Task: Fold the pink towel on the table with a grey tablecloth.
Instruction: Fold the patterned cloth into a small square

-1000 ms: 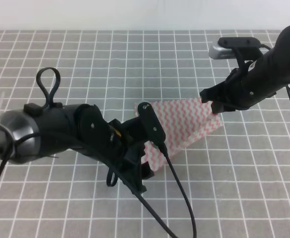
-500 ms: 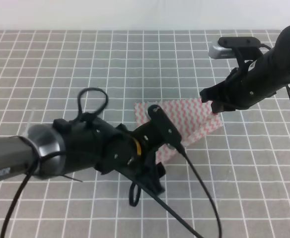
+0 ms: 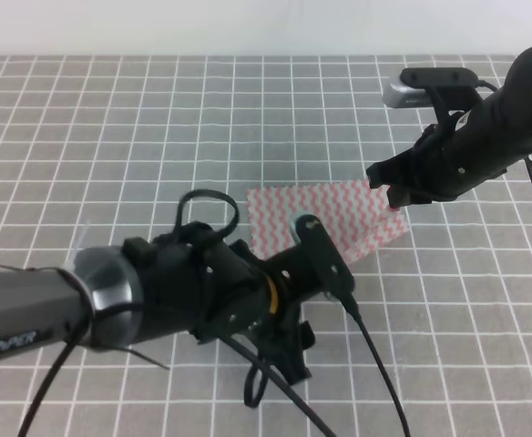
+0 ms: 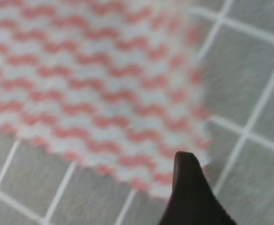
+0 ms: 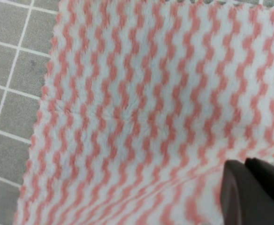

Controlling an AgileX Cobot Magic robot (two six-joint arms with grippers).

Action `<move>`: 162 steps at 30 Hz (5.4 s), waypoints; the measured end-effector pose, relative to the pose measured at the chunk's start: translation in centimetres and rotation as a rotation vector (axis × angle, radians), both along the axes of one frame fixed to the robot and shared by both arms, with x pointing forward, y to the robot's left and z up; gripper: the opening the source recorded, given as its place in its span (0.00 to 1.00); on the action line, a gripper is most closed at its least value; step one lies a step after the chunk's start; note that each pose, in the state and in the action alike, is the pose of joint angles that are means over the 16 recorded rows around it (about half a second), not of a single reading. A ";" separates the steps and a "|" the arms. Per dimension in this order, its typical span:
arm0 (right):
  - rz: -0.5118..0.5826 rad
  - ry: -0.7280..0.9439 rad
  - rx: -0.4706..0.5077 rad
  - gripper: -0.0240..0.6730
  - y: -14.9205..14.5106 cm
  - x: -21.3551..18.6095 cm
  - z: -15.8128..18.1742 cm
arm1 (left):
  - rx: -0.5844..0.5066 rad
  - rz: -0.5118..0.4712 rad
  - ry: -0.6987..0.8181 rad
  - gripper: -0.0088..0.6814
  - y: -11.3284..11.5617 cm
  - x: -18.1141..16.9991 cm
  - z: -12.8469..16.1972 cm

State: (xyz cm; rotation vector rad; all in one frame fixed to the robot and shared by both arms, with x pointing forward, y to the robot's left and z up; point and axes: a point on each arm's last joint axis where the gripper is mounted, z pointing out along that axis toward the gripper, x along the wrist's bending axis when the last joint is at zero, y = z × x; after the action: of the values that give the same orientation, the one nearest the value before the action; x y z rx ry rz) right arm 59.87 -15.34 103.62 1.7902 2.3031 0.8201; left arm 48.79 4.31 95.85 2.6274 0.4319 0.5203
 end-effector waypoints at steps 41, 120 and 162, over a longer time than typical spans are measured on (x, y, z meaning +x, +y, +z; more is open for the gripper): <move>0.022 0.000 -0.009 0.01 0.0 -0.1 0.0 | -0.050 0.024 -0.037 0.57 0.1 1.8 -1.6; 0.020 -0.030 -0.122 0.01 -0.4 1.7 -3.0 | -0.017 0.132 -0.129 0.01 -0.1 10.0 0.9; 0.041 -0.149 -0.118 0.19 -0.1 2.7 -2.8 | -0.033 0.043 -0.200 0.01 -0.8 10.7 0.1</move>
State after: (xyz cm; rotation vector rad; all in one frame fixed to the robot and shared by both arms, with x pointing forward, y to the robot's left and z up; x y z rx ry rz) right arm 62.56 -15.47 100.78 1.5834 2.2493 0.7772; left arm 59.53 3.52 95.98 2.5079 0.4299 0.7755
